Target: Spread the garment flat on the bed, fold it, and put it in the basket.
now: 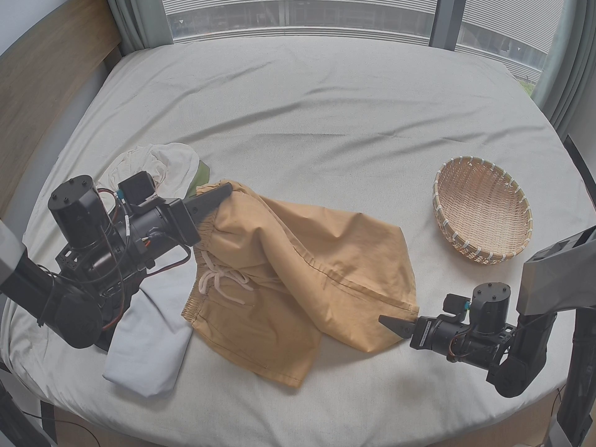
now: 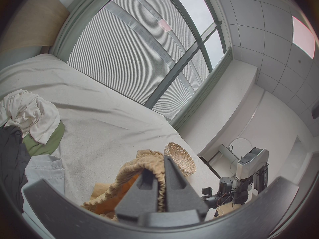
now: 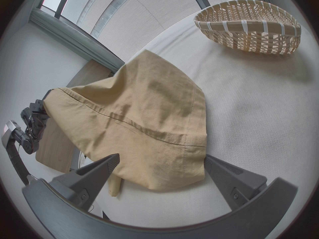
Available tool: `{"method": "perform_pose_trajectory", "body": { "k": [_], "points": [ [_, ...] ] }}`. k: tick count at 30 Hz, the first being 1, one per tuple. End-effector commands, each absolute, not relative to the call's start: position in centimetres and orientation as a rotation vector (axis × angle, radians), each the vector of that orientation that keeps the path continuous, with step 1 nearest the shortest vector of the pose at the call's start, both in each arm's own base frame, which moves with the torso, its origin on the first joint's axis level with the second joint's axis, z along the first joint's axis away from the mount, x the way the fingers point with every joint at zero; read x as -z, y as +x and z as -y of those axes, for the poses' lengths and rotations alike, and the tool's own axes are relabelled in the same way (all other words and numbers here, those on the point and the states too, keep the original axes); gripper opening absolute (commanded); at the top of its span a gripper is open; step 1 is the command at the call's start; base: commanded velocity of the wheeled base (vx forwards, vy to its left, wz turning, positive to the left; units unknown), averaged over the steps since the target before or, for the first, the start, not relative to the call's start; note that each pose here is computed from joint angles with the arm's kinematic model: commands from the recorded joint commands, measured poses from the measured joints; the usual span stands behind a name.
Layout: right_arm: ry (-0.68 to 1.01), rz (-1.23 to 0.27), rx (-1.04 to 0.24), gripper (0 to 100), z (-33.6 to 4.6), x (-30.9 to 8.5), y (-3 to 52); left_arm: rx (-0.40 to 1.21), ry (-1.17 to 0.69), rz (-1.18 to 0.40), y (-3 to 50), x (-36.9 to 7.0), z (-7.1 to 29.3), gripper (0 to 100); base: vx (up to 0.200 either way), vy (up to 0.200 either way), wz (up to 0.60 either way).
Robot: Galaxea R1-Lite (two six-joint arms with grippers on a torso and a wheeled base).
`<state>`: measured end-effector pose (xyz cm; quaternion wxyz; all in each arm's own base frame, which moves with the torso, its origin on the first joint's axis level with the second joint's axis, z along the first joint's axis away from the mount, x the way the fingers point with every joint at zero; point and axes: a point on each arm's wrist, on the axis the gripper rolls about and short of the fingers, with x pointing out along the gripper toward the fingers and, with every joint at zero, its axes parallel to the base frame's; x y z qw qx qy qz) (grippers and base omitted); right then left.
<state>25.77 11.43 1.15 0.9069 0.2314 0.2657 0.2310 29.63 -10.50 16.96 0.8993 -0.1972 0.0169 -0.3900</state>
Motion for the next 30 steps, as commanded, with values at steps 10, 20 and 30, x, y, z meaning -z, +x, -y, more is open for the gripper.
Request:
{"method": "perform_pose_trajectory", "body": {
  "k": [10, 20, 30],
  "points": [
    [0.569, -0.499, -0.587, 100, -10.8, -4.7, 24.6, 0.788, -0.409, -0.018, 30.4, -17.1, 10.6, 0, 0.000, 0.000, 0.00],
    [0.603, -0.515, -0.558, 100, -11.3, -2.4, 27.7, 0.798, -0.409, -0.010, 30.1, -17.3, 10.8, 0, 0.000, 0.000, 0.00],
    [0.632, -0.512, -0.576, 100, -12.3, -2.0, 28.7, 0.796, -0.409, -0.012, 30.1, -17.3, 10.7, 0, 0.000, 0.000, 0.00]
  ]
}}
